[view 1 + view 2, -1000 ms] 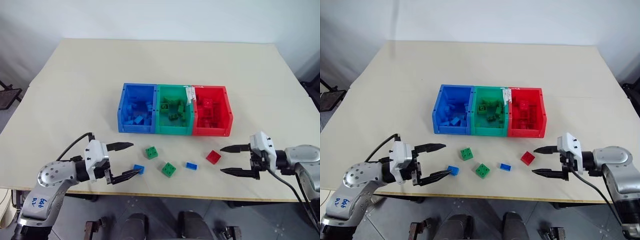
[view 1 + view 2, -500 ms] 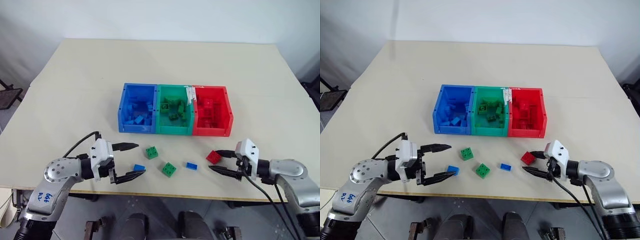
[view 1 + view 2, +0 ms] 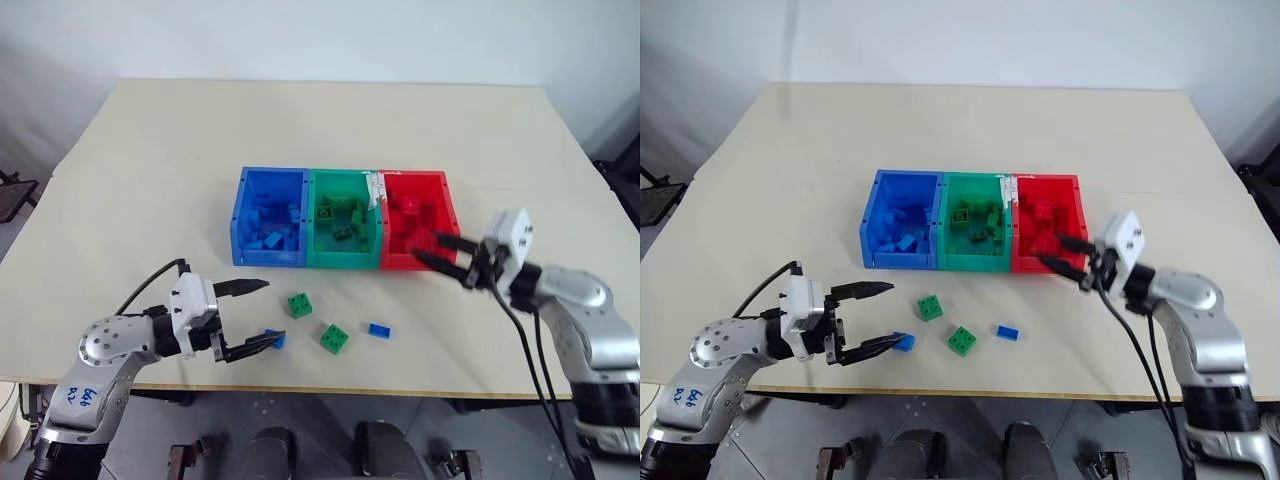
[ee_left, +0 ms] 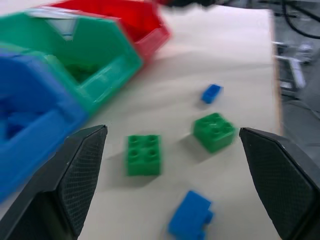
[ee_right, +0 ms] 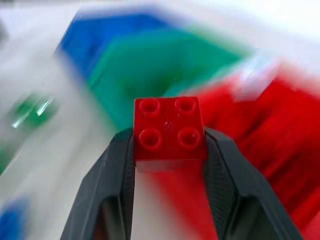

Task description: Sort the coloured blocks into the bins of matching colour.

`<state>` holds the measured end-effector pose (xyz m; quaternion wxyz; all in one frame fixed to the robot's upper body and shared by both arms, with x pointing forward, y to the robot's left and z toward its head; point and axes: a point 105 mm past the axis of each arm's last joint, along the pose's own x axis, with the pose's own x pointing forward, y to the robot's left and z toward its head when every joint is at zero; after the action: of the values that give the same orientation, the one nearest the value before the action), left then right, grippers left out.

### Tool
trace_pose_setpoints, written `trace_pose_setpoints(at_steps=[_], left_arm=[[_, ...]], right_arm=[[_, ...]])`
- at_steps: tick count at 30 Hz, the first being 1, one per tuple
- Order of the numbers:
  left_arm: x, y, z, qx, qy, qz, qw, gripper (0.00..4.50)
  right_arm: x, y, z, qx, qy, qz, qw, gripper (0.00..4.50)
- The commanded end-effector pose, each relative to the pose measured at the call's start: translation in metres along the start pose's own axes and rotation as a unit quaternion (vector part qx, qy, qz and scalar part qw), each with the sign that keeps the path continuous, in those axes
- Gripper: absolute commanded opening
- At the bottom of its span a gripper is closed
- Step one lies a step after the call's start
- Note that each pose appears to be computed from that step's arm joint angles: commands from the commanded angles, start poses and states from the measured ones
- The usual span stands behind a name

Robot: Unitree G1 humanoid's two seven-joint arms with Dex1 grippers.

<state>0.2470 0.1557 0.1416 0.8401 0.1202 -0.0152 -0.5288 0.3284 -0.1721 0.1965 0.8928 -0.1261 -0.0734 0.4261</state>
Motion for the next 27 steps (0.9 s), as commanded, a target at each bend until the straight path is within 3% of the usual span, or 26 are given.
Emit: trace_pose_setpoints(at_steps=[1, 4, 5, 9, 12, 14, 22, 27], left_arm=[[-0.016, 0.004, -0.002, 0.004, 0.008, 0.035, 0.999, 4.50], [-0.025, 0.004, -0.005, 0.002, 0.018, 0.048, 0.999, 4.50], [-0.027, 0.004, -0.005, 0.003, 0.021, 0.050, 0.999, 4.50], [-0.031, 0.006, -0.001, 0.007, 0.023, 0.052, 0.998, 4.50], [-0.024, 0.007, 0.003, 0.007, 0.015, 0.037, 0.999, 4.50], [-0.017, 0.006, 0.005, 0.008, 0.010, 0.020, 1.000, 4.50], [0.016, -0.004, -0.002, 0.032, 0.025, -0.086, 0.995, 4.50], [0.026, 0.001, -0.001, 0.038, 0.010, -0.096, 0.995, 4.50]], right_arm=[[0.007, -0.026, -0.006, -0.041, 0.029, -0.059, 0.997, 1.46], [0.013, -0.045, -0.009, -0.047, 0.031, -0.101, 0.993, 1.46], [0.015, -0.048, -0.007, -0.053, 0.027, -0.104, 0.993, 2.21], [0.013, -0.057, -0.007, -0.068, 0.026, -0.113, 0.991, 3.51], [-0.005, -0.044, 0.001, -0.064, -0.005, -0.068, 0.996, 4.46], [-0.025, -0.033, 0.002, -0.057, -0.012, -0.037, 0.998, 4.46], [-0.128, -0.006, -0.037, -0.072, 0.142, 0.024, 0.987, 4.46], [-0.146, -0.009, -0.050, -0.073, 0.175, 0.030, 0.981, 4.46]])
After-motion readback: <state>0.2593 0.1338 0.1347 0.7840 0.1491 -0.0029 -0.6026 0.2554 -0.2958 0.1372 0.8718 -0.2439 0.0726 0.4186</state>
